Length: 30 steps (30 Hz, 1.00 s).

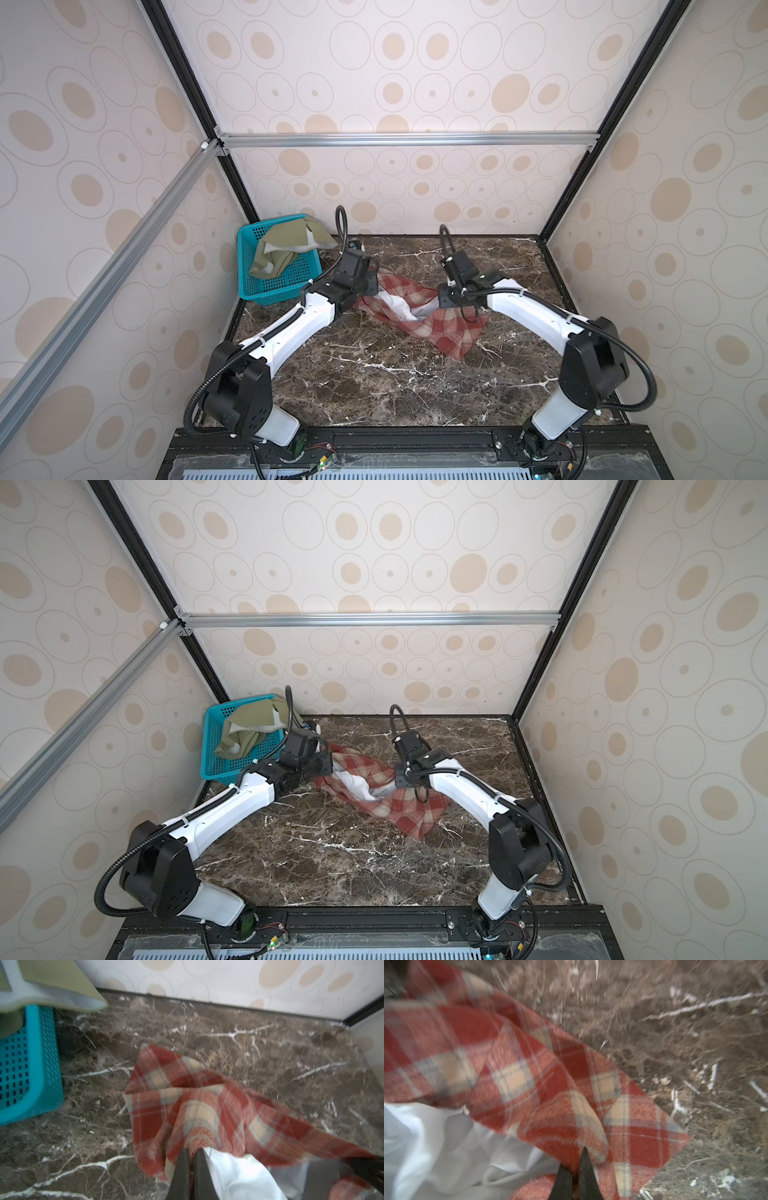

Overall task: Fold and stack the skirts
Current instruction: 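Lift the plaid skirt by its waistband with both grippers, raising it high, then swing the hanging skirt down and lay it flat toward the robot with both grippers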

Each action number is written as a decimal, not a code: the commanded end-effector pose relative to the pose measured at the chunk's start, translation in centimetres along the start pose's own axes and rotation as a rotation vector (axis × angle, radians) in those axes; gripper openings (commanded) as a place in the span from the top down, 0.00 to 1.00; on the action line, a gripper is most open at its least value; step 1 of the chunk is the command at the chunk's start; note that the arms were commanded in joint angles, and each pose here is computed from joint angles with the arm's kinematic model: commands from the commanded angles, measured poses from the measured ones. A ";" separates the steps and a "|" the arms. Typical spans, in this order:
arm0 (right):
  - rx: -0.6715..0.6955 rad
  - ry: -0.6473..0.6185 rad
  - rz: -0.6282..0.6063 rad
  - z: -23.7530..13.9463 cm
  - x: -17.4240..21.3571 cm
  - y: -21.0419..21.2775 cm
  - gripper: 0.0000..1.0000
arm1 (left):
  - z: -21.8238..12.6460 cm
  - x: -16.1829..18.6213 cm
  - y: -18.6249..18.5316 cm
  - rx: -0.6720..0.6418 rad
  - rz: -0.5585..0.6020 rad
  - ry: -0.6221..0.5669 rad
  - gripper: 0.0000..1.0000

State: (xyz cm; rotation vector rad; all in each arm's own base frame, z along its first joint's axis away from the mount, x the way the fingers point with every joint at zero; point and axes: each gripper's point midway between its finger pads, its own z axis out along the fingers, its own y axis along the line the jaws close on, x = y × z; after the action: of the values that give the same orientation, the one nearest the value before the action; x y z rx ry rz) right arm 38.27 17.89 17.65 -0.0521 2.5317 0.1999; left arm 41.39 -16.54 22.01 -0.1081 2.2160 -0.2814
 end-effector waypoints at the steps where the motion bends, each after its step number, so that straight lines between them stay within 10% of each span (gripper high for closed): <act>1: -0.108 -0.214 0.013 -8.6 -6.8 -1.5 1.00 | -3.2 -9.3 0.8 -0.011 -0.127 -0.249 1.00; 14: -0.212 -0.446 -0.085 -21.7 -12.3 -1.8 1.00 | -10.7 -19.3 1.1 0.035 -0.192 -0.483 1.00; 30: -0.356 -0.483 0.083 -13.5 -27.2 -7.3 1.00 | -1.6 -29.7 -3.0 0.199 -0.203 -0.525 1.00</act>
State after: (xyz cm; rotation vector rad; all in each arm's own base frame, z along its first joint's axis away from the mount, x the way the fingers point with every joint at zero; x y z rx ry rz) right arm 53.50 9.79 40.57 -0.0522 2.0515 0.6263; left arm 57.16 -16.19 44.28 -0.2126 1.7155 -0.5099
